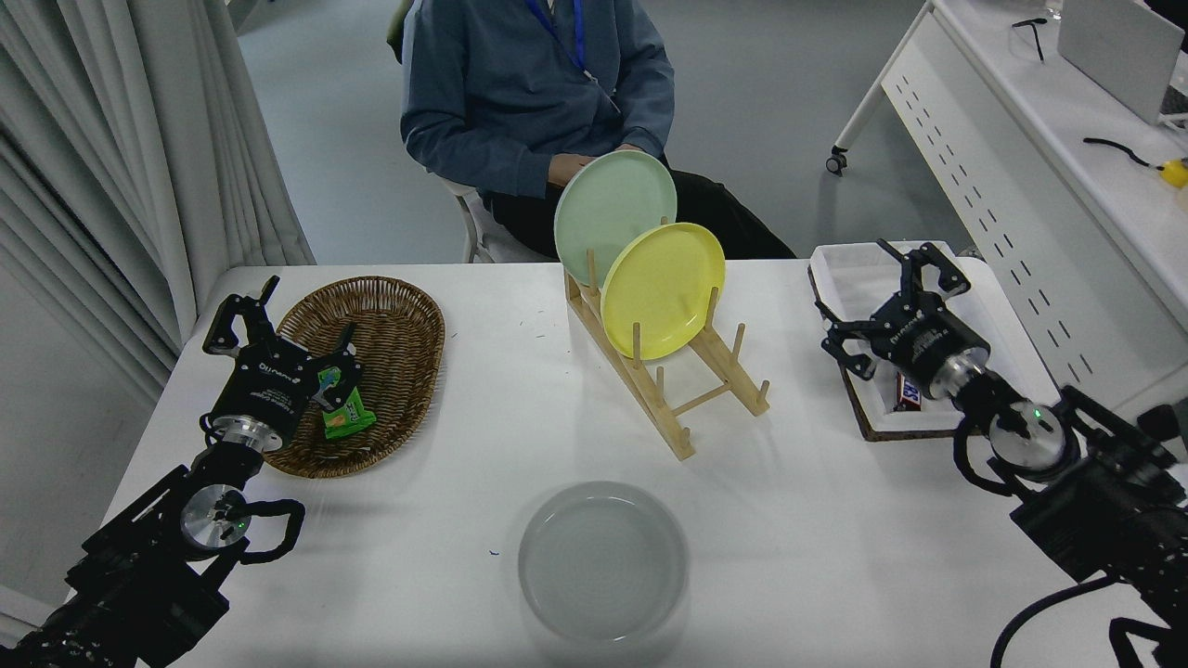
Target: Place the plate on the table
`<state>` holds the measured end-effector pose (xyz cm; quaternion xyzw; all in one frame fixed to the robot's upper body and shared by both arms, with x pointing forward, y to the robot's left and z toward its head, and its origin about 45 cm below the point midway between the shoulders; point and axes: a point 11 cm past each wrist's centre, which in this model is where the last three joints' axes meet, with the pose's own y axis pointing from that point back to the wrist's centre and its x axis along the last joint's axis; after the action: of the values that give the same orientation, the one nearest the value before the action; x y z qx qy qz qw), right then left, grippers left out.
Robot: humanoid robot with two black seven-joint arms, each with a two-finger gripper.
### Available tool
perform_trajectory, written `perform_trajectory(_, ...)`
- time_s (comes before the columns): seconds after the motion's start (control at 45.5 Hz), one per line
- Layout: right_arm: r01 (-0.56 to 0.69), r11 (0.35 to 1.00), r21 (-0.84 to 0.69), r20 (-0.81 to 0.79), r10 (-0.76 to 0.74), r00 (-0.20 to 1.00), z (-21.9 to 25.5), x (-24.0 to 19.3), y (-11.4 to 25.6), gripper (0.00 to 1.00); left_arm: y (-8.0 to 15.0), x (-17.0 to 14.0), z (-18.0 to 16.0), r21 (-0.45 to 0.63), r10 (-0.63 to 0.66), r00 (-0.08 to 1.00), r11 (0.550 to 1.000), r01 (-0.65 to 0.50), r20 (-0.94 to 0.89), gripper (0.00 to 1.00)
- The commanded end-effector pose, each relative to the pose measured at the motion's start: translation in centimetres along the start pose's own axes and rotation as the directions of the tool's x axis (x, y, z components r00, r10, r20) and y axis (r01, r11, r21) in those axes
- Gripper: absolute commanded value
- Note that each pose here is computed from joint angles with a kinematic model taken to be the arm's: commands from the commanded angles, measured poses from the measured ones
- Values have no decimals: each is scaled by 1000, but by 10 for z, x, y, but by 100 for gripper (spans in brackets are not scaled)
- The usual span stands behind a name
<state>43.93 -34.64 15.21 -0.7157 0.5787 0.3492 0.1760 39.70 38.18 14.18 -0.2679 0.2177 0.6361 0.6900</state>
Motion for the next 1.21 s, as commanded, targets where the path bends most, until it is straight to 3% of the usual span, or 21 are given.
perform_trajectory(0.0, 36, 999, 2, 21, -36, 999, 9, 16, 29, 99, 0, 0, 0, 0, 1, 1000, 1000, -1, 0, 100)
perform_trajectory(0.264, 1, 1000, -12, -36, -1, 999, 13, 28, 38, 99, 0, 0, 0, 0, 1, 1000, 1000, -1, 0, 100)
perform_trajectory(0.374, -68, 997, 22, -21, 68, 997, 6, 42, 40, 99, 0, 0, 0, 0, -1, 1000, 1000, 1, 0, 100)
perform_trajectory(0.549, -120, 991, 65, 2, 120, 993, -5, 38, 19, 99, 0, 0, 0, 0, -1, 1000, 1000, 1, 0, 100)
perform_trajectory(1.187, -95, 994, 54, -1, 95, 995, -1, 26, 8, 99, 0, 0, 0, 0, 1, 1000, 1000, -1, 0, 100)
